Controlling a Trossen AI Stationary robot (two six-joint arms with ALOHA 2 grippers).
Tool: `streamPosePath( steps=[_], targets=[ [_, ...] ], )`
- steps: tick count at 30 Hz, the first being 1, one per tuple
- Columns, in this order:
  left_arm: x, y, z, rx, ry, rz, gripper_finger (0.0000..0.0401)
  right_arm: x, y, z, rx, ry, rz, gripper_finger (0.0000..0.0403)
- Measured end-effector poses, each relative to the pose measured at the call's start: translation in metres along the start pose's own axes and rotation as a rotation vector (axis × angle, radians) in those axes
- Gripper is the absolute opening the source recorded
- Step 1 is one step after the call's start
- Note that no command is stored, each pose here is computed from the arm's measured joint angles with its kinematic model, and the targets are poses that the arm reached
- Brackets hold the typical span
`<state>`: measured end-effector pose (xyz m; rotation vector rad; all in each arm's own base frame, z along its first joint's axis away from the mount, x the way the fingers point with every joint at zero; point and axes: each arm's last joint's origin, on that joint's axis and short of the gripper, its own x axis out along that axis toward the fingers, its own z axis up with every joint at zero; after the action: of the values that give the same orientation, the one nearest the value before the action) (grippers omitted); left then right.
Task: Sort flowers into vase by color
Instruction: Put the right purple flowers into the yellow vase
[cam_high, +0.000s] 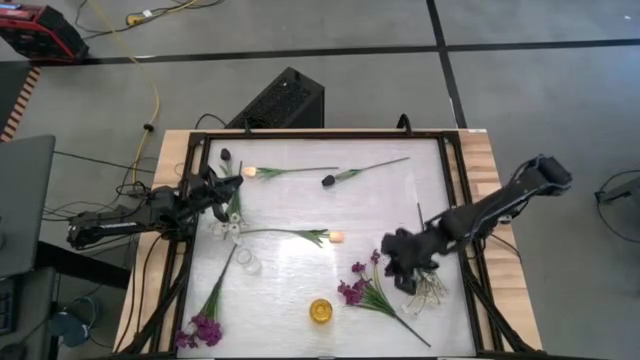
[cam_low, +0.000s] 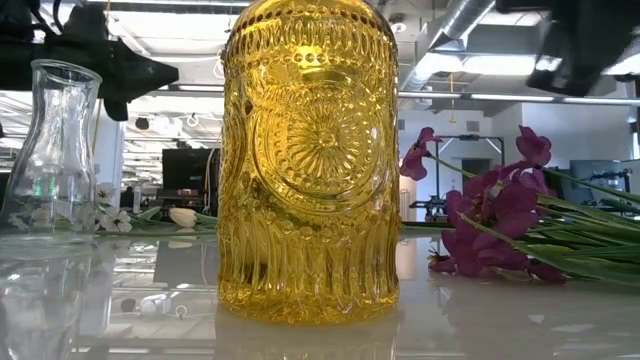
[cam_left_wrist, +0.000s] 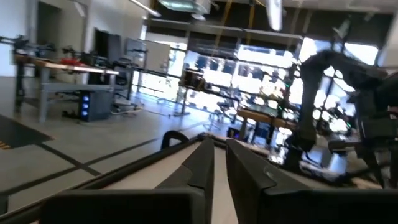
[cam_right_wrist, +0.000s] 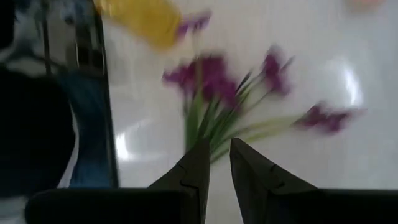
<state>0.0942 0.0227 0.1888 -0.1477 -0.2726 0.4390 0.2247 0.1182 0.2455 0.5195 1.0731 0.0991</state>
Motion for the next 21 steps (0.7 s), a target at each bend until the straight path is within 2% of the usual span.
streamPosePath(
  steps=[6,11,16,19,21],
  targets=[
    [0.000,-0.001,-0.005,0.057,0.053,-0.067,0.0072,0.032,0.026,0.003,0.093,0.259,-0.046,0.0102],
    [0.000,-0.001,-0.005,0.072,0.056,-0.069,0.0099,0.056,0.050,0.009,0.050,0.290,-0.051,0.0144],
    [0.000,-0.001,-0.007,0.085,0.074,-0.068,0.0114,0.078,0.055,0.007,0.199,0.375,-0.168,0.0192],
    [0.000,-0.001,-0.006,0.084,0.068,-0.069,0.0115,0.095,0.053,0.002,0.317,0.409,-0.226,0.0205],
    [0.000,-0.001,-0.005,0.084,0.059,-0.070,0.0115,0.106,0.054,-0.003,0.345,0.421,-0.249,0.0207]
  ],
)
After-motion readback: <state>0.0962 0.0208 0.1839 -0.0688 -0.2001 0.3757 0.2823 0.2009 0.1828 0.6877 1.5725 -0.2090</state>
